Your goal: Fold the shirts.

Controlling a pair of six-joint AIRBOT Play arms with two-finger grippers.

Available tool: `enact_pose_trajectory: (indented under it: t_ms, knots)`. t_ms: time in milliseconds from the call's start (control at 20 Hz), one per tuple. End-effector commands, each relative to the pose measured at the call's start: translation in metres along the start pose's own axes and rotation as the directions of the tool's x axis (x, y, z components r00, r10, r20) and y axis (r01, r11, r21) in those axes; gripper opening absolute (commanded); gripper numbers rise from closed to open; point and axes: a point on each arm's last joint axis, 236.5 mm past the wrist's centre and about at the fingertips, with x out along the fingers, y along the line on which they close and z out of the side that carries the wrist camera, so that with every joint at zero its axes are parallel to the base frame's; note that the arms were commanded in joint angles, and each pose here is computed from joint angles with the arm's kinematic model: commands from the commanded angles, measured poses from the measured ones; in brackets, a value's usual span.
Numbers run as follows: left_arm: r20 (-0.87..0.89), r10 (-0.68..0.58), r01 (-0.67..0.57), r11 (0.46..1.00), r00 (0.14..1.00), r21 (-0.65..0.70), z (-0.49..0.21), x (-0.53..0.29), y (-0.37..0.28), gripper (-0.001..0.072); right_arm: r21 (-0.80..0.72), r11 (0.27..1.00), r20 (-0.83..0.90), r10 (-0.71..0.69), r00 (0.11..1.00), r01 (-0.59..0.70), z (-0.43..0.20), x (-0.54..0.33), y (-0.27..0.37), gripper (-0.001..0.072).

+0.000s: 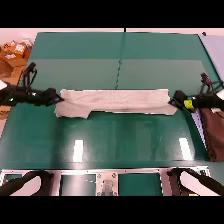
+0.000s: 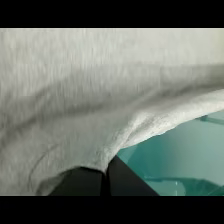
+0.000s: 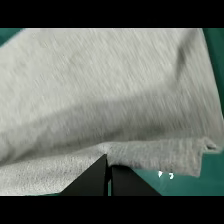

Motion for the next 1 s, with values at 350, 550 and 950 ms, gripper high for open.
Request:
enact_pose_trajectory:
  t_ms: [350, 550, 950]
  knots:
    - [0.15, -0.006, 0.014, 0.999, 0.989, -0.049, 0.115, 0.095, 0.04, 0.0661, 0.05, 0.998, 0.055, 0.029, 0.998, -0.032, 0.133, 0.095, 0.002, 0.0427]
    - [0.143, -0.069, 0.074, 0.997, 0.987, -0.032, 0.138, 0.042, 0.035, 0.0664, -0.007, 1.0, -0.05, -0.003, 0.999, 0.002, 0.135, 0.047, -0.051, 0.0427]
    - [0.055, -0.12, 0.122, 0.992, 0.991, -0.027, 0.122, 0.029, 0.025, 0.0024, -0.027, 0.993, -0.319, 0.101, 0.942, -0.115, 0.06, 0.075, -0.091, 0.0538]
